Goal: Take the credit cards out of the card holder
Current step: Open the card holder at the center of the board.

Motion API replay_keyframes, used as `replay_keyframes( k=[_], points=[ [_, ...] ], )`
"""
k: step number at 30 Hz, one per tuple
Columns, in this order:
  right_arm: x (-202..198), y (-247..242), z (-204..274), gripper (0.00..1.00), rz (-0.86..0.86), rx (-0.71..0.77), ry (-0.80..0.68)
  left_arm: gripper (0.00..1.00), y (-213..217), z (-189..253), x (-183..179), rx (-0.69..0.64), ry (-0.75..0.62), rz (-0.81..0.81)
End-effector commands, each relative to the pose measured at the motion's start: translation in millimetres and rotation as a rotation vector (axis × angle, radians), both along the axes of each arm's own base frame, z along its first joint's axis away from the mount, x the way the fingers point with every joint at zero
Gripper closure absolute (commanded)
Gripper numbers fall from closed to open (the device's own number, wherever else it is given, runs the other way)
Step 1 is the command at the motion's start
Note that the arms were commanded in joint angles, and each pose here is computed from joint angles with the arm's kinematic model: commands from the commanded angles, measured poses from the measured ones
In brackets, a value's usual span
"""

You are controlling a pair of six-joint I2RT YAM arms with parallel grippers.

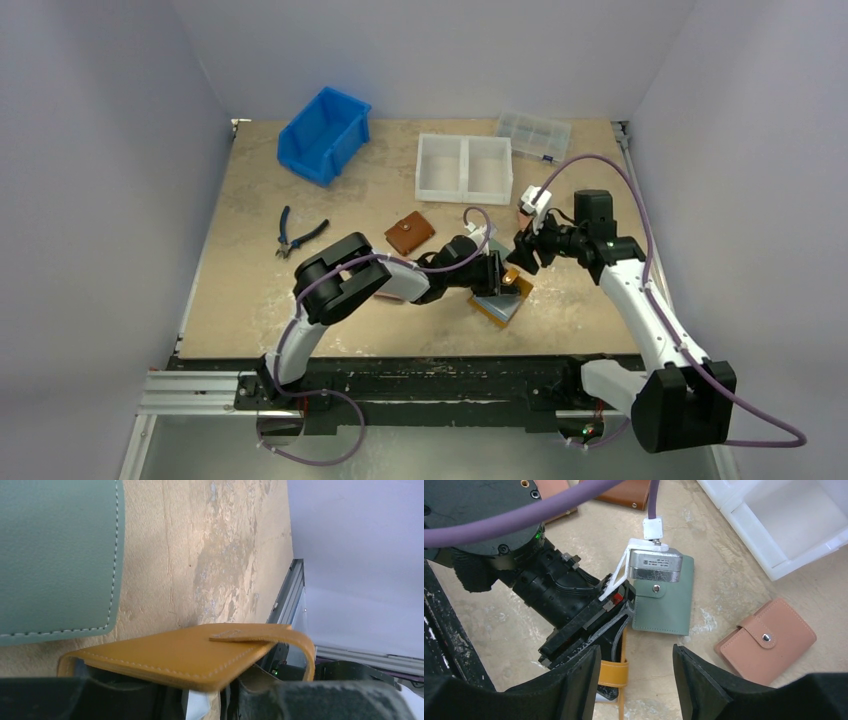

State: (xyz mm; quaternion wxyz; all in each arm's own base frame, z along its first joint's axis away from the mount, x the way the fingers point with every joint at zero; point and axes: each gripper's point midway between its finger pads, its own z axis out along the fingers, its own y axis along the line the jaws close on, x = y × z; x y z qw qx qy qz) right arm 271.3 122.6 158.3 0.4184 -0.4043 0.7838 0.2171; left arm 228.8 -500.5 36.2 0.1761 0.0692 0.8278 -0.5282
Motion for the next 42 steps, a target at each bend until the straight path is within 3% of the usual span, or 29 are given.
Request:
replay_keyframes(
  k=[1, 5, 8, 17, 22, 30, 36, 42],
  points=[
    [5, -4, -9, 0.38, -0.019, -0.015, 0.011, 0.70, 11, -11, 8, 0.118, -0.012, 0.035],
    [-10, -8, -32, 0.33, 0.071, -0.097, 0.113, 0.69, 10, -13, 6, 0.112, 0.003, 0.037],
    [-18, -17, -46, 0.24, 0.098, -0.163, 0.147, 0.69, 12, -11, 5, 0.109, 0.001, 0.039],
    [-6, -47, -65, 0.26, -0.030, -0.308, 0.135, 0.69, 16, -11, 2, 0.100, 0.005, 0.036],
    [-5, -48, -81, 0.46, -0.043, -0.314, 0.191, 0.68, 23, -11, -3, 0.102, 0.007, 0.032],
    [-15, -52, -94, 1.00, -0.018, -0.346, 0.256, 0.68, 33, -11, -11, 0.099, 0.005, 0.028],
    [-51, -60, -109, 1.00, 0.109, -0.438, 0.370, 0.65, 42, -7, -13, 0.099, -0.012, 0.041],
    [-64, -53, -111, 1.00, 0.179, -0.449, 0.380, 0.65, 46, -16, -13, 0.138, -0.017, 0.037]
  ],
)
